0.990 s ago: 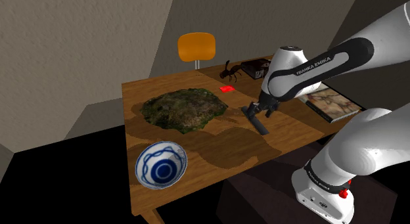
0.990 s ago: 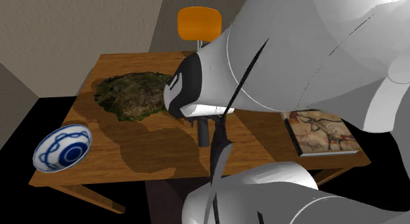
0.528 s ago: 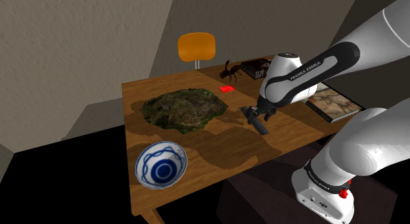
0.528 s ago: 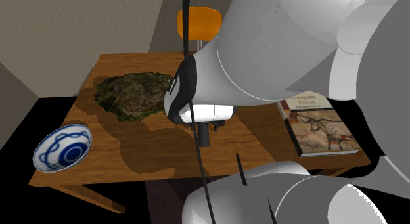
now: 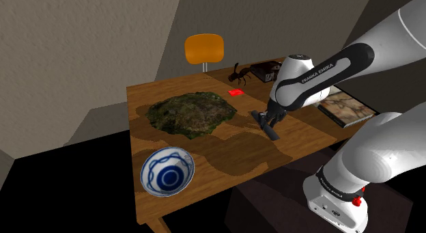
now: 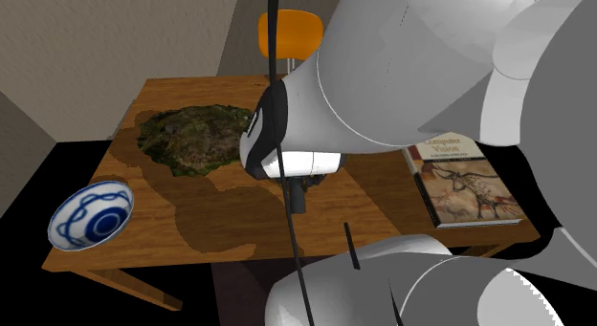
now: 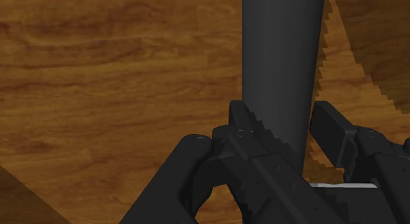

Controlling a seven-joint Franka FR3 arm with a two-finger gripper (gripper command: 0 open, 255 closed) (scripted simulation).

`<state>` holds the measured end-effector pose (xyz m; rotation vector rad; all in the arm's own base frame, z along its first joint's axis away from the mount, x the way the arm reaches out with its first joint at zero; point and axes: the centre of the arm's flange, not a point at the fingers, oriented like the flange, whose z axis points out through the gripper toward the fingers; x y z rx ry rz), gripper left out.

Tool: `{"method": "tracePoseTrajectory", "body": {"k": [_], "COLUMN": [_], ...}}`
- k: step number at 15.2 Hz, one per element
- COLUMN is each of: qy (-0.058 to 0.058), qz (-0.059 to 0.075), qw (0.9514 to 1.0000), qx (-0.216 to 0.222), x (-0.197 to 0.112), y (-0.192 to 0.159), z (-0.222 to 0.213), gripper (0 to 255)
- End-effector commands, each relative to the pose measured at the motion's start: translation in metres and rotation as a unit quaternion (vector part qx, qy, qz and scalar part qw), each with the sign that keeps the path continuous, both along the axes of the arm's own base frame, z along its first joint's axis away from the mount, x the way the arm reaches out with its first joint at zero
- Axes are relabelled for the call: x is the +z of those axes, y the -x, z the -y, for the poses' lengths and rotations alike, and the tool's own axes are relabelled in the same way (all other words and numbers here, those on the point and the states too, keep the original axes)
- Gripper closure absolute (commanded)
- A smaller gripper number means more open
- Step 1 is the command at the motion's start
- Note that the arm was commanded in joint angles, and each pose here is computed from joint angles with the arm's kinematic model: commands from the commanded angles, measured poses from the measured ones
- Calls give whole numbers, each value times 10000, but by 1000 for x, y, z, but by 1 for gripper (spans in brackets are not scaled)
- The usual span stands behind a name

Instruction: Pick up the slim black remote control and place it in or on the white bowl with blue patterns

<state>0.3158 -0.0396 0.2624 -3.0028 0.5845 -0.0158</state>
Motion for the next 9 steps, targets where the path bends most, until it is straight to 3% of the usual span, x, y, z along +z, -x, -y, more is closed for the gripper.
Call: {"method": "tracePoseTrajectory", "body": {"k": [1,6,9], "qy": [1,1,1], "qz": [-18,-18,-18], "qw": [10000,10000,10000], "qx": [29,29,29], "x": [-2,-2,14], "y": [0,1,1], "z": [-2,-2,-2], "gripper": [255,255,255]}}
